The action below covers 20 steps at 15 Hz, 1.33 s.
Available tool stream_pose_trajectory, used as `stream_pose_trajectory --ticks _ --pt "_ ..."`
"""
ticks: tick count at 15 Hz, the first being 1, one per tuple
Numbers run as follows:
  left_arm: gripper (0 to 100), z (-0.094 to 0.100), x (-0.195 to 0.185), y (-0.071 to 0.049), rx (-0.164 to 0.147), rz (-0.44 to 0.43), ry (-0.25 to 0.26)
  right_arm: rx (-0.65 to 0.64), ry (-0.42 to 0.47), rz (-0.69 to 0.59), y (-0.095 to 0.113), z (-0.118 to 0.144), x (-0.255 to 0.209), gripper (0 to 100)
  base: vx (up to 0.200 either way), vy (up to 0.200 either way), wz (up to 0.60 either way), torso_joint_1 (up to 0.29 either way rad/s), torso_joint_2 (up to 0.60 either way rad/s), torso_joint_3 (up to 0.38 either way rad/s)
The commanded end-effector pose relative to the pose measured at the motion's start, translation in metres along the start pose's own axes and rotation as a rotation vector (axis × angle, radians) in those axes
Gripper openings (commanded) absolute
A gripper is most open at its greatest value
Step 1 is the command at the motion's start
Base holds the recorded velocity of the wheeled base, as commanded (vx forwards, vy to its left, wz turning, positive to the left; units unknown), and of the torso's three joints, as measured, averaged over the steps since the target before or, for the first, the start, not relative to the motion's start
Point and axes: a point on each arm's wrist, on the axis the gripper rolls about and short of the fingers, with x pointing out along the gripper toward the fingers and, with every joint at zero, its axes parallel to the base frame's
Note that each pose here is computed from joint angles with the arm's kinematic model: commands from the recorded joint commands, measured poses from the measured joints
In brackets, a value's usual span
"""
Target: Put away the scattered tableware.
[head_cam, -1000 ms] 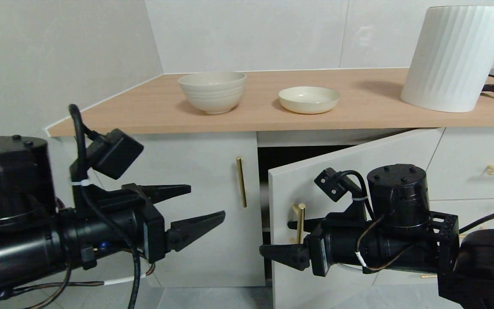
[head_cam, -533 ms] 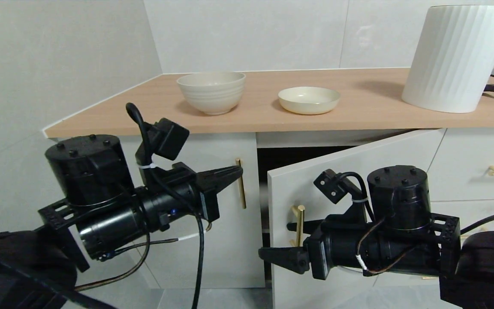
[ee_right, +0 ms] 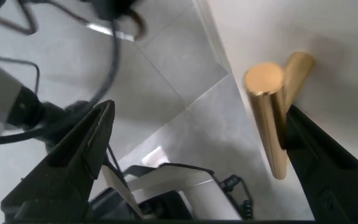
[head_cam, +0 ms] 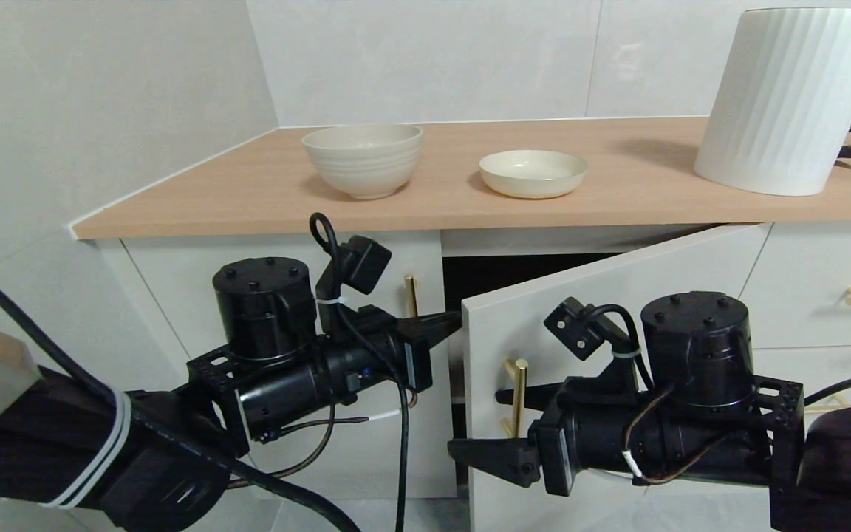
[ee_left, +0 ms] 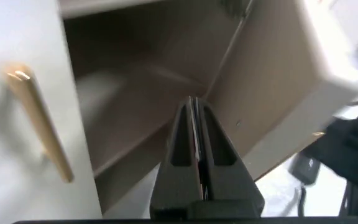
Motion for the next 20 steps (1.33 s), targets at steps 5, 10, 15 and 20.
stream_pose_trajectory --ticks 5,10,15,20 --pt "0 -0.014 0.022 -0.004 -0.006 -0.03 0.04 -0.029 0.005 0.029 0.007 -0.007 0.003 100 0.0 0.0 0.0 0.0 0.0 0.0" --pt "0 -0.009 0.026 -0.02 0.009 -0.076 0.019 -0.029 -0.01 0.013 0.003 -0.003 0.002 100 0.0 0.0 0.0 0.0 0.0 0.0" --pt "0 -0.007 0.022 -0.025 0.011 -0.086 0.014 -0.018 -0.128 -0.115 -0.037 0.017 -0.018 100 0.0 0.0 0.0 0.0 0.0 0.0" --pt "0 -0.012 0.026 -0.031 0.004 -0.108 0.03 -0.063 -0.218 -0.234 -0.068 0.031 -0.043 100 0.0 0.0 0.0 0.0 0.0 0.0"
